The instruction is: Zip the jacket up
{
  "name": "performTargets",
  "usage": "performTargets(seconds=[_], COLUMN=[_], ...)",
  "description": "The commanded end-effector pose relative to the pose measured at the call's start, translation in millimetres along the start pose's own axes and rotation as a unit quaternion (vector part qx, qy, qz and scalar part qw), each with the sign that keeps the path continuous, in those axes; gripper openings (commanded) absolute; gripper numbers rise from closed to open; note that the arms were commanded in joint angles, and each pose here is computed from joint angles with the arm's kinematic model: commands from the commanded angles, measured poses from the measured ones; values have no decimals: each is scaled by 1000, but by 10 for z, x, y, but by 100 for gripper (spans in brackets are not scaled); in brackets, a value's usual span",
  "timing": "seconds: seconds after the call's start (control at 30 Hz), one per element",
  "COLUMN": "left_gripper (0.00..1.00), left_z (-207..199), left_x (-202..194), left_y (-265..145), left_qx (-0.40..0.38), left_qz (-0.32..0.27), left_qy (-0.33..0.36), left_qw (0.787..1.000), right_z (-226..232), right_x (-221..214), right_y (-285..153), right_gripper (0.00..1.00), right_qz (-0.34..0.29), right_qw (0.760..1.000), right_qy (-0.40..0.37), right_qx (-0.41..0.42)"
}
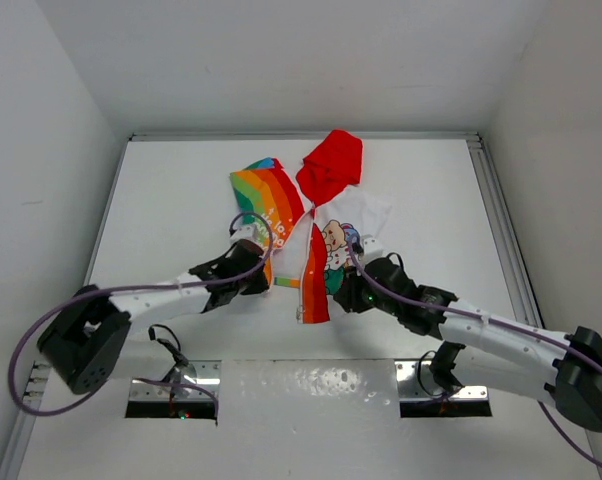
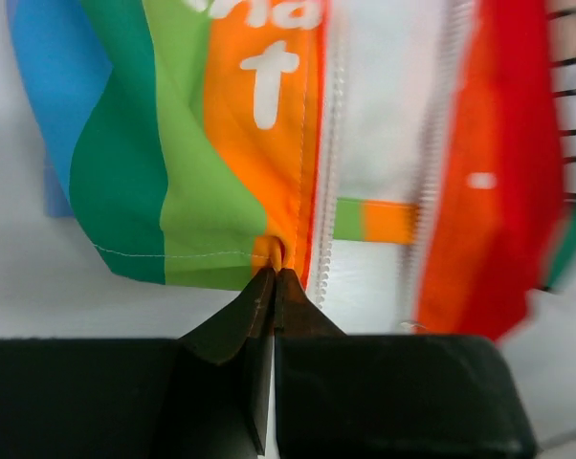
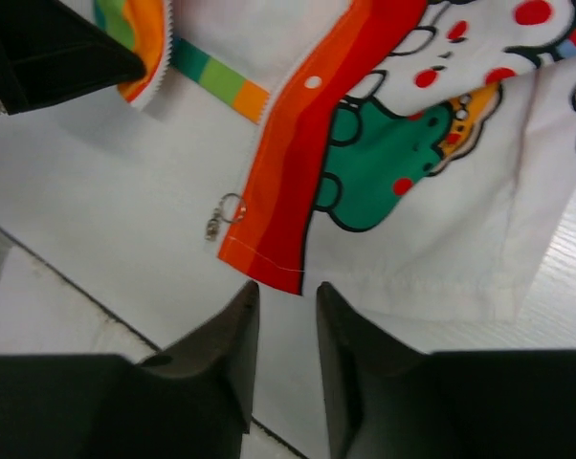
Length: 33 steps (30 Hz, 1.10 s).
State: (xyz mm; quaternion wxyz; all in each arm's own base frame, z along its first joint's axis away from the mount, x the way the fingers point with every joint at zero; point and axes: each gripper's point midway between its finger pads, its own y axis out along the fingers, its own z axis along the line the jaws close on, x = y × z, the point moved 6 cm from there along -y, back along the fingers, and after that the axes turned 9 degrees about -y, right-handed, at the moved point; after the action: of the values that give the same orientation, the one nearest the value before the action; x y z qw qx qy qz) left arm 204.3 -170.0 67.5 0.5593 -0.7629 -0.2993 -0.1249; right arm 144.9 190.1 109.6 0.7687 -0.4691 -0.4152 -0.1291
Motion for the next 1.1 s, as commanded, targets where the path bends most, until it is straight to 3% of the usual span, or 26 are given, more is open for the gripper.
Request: performTargets(seconds=[0.0, 0.07, 0.13, 0.2, 0.4, 0.77, 1.07], left_gripper=[0, 0, 0, 0, 0, 0, 0], left_z=[-400, -494, -507, -544, -497, -430, -454], left_x=[248, 341, 374, 427, 384, 335, 270], left_y=[-264, -415, -524, -634, -720, -887, -842], left_qx=[-145, -191, -227, -263, -283, -333, -346], left_qz=[-55, -81, -103, -127, -131, -151, -133], left_qy=[-60, -76, -89, -98, -90, -113, -113], left_qw=[986, 975, 964, 951, 946, 924, 922], right_z=[301, 417, 504, 598, 782, 822, 942], right_x=[412, 555, 636, 724, 938, 881, 954], right_y=[-5, -11, 39, 94, 208, 465, 556], right_gripper=[33, 53, 57, 56, 53, 49, 43], right_qz=[-60, -79, -91, -95, -118, -115, -115], right_qw=[995, 990, 985, 980, 963, 930, 911], right_qy=[38, 51, 72, 96, 153, 287, 310], right_qx=[73, 105, 126, 146, 190, 201, 245])
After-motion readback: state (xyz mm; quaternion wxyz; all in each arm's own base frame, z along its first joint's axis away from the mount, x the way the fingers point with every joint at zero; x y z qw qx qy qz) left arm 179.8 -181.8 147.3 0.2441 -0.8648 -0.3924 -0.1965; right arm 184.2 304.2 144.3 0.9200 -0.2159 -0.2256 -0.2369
